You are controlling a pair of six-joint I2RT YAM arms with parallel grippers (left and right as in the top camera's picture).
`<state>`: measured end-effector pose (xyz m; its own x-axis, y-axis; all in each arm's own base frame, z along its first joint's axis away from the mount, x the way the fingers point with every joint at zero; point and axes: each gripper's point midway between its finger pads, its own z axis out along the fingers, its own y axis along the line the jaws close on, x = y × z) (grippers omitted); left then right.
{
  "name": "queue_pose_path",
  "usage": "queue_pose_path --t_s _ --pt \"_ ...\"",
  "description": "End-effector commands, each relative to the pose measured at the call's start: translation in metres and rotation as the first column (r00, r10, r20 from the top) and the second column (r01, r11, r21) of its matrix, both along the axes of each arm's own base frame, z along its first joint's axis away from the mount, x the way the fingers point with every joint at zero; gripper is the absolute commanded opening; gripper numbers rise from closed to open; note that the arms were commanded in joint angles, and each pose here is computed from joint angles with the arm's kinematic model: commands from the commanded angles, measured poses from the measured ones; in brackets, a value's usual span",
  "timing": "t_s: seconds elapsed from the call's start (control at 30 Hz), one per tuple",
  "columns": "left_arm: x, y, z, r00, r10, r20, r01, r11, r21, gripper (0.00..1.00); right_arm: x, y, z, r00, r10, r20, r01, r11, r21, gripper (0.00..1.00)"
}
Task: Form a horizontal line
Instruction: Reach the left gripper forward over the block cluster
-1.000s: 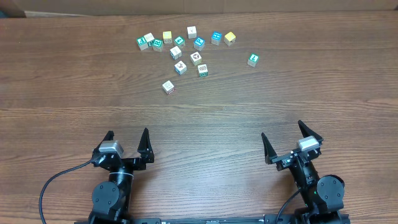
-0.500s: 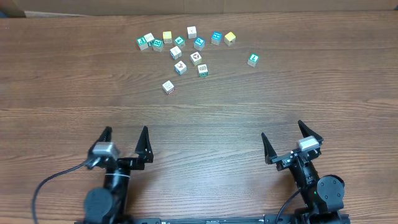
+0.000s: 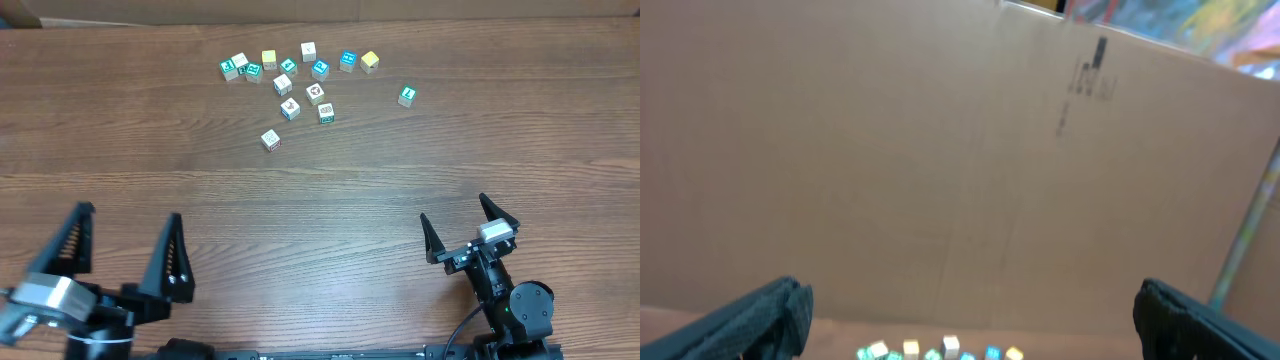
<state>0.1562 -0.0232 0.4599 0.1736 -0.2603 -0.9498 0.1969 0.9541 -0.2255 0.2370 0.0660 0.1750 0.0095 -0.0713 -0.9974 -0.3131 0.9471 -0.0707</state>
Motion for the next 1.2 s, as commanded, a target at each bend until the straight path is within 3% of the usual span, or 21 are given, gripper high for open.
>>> queue_pose_path --t_s 0.0,0.2,0.37,0.6,0.83,0.87,0.9,0.97,1.03,1.1,1.17 --pt "0.005 -0.01 0.037 0.999 -0.039 -0.021 0.04 0.997 0.059 1.0 -0.001 0.001 -0.002 1.0 0.007 0.004 -0.007 1.0 0.001 1.0" --pt "0.037 -0.018 0.069 0.979 -0.03 -0.2 0.054 0.992 0.113 1.0 -0.001 0.001 -0.002 1.0 0.007 0.004 -0.007 1.0 0.001 1.0" --pt "0.086 -0.029 0.063 0.917 -0.009 -0.4 0.088 0.979 0.181 1.0 -0.001 0.001 -0.002 1.0 0.007 0.004 -0.007 1.0 0.001 1.0" --pt "0.173 -0.048 -0.002 0.733 0.047 -0.679 0.165 0.955 0.245 1.0 -0.001 0.001 -0.002 1.0 0.007 0.004 -0.007 1.0 0.001 1.0" --pt "0.248 -0.065 -0.086 0.565 0.088 -0.82 0.219 0.943 0.252 0.99 -0.001 0.001 -0.002 1.0 0.007 0.004 -0.007 1.0 0.001 1.0" --pt "0.254 -0.067 -0.098 0.54 0.092 -0.837 0.228 0.941 0.25 0.93 -0.001 0.001 -0.002 1.0 0.007 0.004 -0.007 1.0 0.001 1.0" --pt "0.261 -0.069 -0.111 0.514 0.097 -0.852 0.236 0.939 0.249 0.77 -0.001 0.002 -0.002 1.0 0.007 0.004 -0.007 1.0 0.001 1.0" --pt "0.274 -0.073 -0.135 0.464 0.1 -0.88 0.251 0.938 0.239 0.27 -0.001 0.001 -0.002 1.0 0.007 0.004 -0.007 1.0 0.001 1.0" --pt "0.284 -0.075 -0.152 0.43 0.106 -0.896 0.251 0.94 0.231 0.04 -0.001 0.001 -0.002 1.0 0.007 0.004 -0.007 1.0 0.001 1.0" --pt "0.293 -0.078 -0.169 0.398 0.11 -0.911 0.249 0.943 0.223 0.04 -0.001 0.001 -0.002 1.0 0.007 0.004 -0.007 1.0 0.001 1.0" --pt "0.3 -0.08 -0.185 0.368 0.117 -0.922 0.256 0.941 0.221 0.13 -0.001 0.001 -0.002 1.0 0.007 0.004 -0.007 1.0 0.001 1.0"
